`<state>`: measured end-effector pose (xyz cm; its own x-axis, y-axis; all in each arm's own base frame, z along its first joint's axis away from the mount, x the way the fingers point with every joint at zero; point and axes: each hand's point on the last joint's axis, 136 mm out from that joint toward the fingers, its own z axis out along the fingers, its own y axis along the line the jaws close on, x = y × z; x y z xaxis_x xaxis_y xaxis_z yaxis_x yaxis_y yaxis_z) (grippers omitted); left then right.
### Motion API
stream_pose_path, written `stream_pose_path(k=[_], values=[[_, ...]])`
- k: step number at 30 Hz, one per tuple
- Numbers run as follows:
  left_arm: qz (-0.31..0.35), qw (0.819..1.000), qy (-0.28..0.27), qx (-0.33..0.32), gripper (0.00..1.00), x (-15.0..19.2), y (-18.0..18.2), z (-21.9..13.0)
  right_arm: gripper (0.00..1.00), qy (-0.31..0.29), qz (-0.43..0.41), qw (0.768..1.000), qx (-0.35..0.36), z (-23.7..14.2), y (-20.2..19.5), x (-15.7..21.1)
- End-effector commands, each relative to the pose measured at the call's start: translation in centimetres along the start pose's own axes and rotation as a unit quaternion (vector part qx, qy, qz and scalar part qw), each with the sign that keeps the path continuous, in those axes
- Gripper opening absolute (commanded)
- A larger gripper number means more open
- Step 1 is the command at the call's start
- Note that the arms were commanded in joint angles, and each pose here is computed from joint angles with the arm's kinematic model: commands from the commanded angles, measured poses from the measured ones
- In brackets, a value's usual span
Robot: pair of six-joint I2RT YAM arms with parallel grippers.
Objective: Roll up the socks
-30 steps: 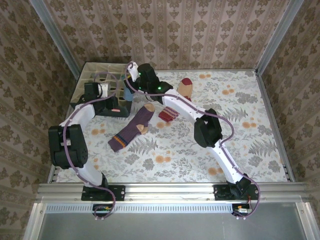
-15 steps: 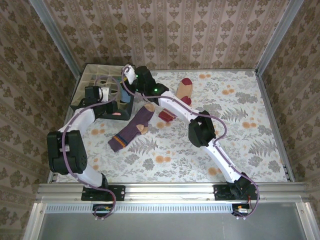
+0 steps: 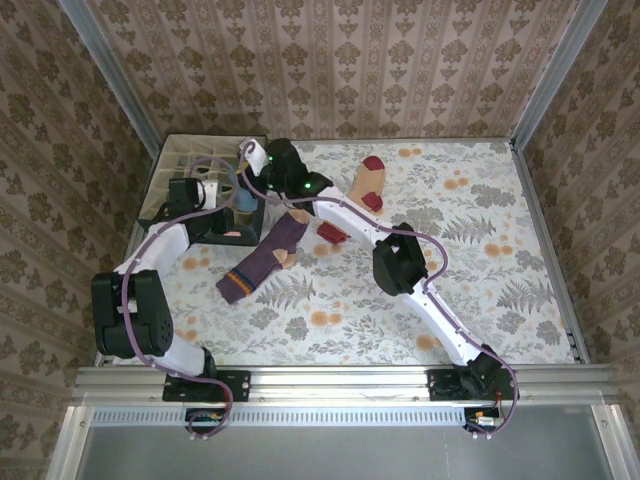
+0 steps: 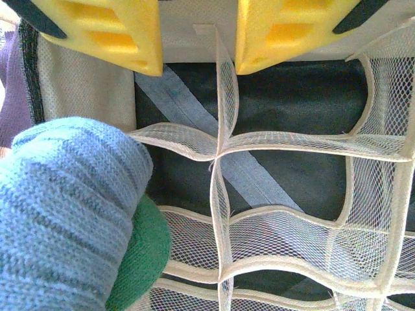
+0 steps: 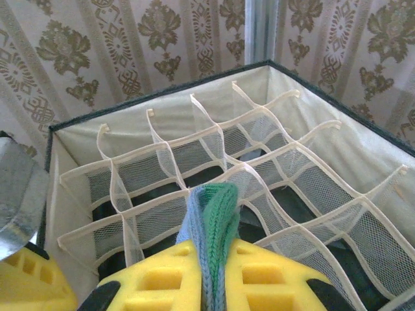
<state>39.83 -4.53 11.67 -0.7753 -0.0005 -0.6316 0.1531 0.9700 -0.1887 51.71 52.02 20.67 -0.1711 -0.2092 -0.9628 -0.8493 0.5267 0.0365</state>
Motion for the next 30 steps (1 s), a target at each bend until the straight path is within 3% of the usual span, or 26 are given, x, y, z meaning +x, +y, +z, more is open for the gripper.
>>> stream_pose_path(k=[1, 11, 19, 30], values=[[-0.022, 0.997, 0.071, -0.008, 0.32, 4.2, 0.6, 0.2, 0.01, -0.01, -0.012, 0.999, -0.039, 0.3, 2.2, -0.5], [-0.042, 0.997, 0.07, -0.007, 0.3, 4.2, 1.4, 0.0, 0.0, 0.005, -0.046, 0.996, -0.073, 0.0, 4.6, 0.4], [-0.043, 0.996, 0.072, 0.0, 0.28, 4.3, 1.3, -0.1, 0.0, 0.046, -0.079, 0.995, 0.033, 1.1, 0.5, 3.2], [-0.044, 0.996, 0.081, -0.011, 0.28, 4.8, 1.6, -0.3, 0.01, 0.006, -0.077, 0.997, 0.032, 0.9, 0.7, 0.7]])
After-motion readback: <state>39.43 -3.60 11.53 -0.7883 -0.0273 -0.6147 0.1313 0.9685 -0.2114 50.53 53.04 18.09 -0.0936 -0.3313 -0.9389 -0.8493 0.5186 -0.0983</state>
